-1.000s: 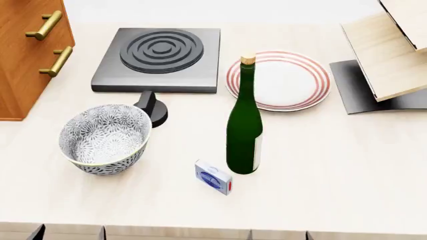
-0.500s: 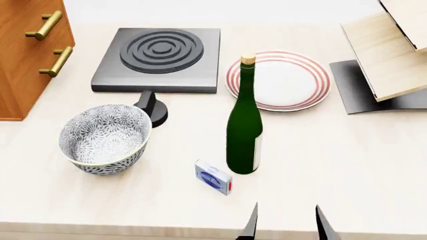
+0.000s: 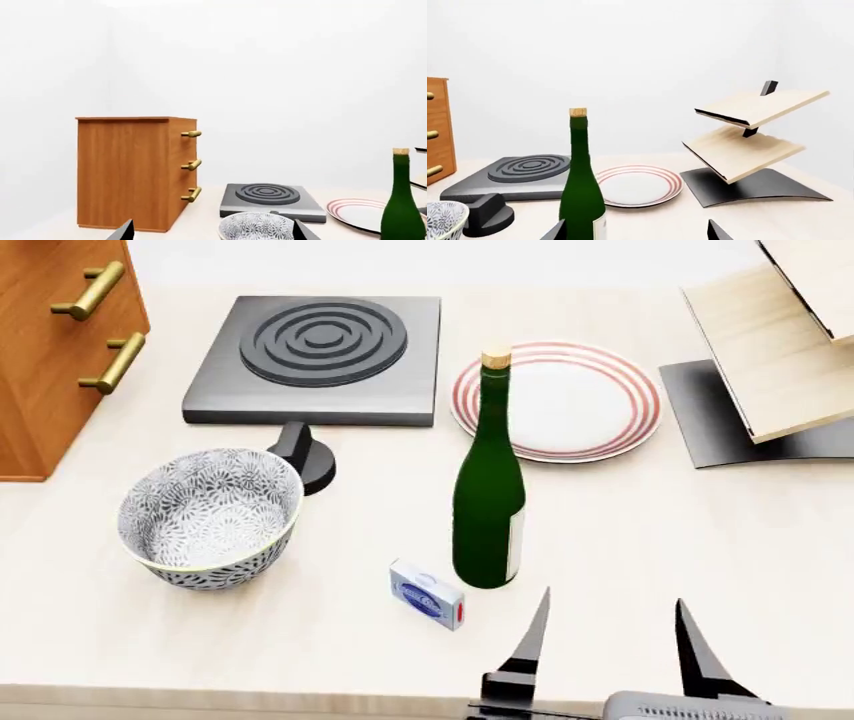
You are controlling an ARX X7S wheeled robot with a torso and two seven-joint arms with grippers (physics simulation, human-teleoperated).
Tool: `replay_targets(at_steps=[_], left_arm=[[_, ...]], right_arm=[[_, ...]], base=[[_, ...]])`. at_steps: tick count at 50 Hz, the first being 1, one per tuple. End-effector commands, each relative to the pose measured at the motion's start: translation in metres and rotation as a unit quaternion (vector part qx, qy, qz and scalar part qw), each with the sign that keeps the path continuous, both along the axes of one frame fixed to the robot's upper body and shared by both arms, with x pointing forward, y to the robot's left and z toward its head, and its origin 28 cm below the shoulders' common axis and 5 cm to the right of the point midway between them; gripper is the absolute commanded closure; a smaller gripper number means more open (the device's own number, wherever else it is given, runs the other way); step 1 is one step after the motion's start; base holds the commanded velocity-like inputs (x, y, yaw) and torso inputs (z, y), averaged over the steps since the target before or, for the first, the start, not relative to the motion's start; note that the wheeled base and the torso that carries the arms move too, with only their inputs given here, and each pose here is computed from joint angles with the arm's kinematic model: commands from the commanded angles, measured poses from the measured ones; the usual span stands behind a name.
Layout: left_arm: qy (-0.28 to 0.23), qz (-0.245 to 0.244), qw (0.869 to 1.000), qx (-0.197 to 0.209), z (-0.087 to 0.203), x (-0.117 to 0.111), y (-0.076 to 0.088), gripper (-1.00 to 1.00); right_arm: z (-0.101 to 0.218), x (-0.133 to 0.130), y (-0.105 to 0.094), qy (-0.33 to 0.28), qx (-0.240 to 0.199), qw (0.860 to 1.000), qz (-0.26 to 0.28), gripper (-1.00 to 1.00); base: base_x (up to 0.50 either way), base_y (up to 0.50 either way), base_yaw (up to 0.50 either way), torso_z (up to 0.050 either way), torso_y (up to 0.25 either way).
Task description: Pick up the akita bowl and put it on the plate.
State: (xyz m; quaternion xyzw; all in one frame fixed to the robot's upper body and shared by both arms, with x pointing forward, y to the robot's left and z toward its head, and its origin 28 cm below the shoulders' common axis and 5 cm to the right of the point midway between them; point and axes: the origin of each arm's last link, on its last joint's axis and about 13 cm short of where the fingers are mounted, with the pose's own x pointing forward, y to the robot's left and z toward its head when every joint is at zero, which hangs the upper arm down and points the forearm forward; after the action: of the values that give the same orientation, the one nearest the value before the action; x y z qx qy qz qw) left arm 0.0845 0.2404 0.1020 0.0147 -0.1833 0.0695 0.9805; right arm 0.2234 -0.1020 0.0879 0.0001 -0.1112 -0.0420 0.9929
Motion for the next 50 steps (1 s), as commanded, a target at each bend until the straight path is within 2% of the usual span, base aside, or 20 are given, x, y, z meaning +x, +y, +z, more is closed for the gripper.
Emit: replay_targets(at_steps=[1, 34, 50], left_arm=[[-0.024, 0.010, 1.000, -0.001, 0.0160, -0.0092, 0.0029, -1.00], [-0.021, 0.010, 1.000, -0.006, 0.0141, -0.0056, 0.0029, -1.00], [-0.019, 0.009, 1.000, -0.008, 0.0134, -0.0046, 0.0030, -1.00]], right_arm=[[0.0037, 0.0004, -0.0026, -0.003, 0.005, 1.000, -0.004, -1.00], [0.0024, -0.0002, -0.0024, 0.004, 0.012, 1.000, 0.010, -1.00], [-0.0016, 0.0012, -0.0023, 0.016, 0.015, 1.000, 0.016, -1.00]], base=[[0.00, 0.00, 0.00, 0.000, 0.000], [0.00, 0.00, 0.00, 0.000, 0.000], [0.00, -0.41, 0.00, 0.000, 0.000]])
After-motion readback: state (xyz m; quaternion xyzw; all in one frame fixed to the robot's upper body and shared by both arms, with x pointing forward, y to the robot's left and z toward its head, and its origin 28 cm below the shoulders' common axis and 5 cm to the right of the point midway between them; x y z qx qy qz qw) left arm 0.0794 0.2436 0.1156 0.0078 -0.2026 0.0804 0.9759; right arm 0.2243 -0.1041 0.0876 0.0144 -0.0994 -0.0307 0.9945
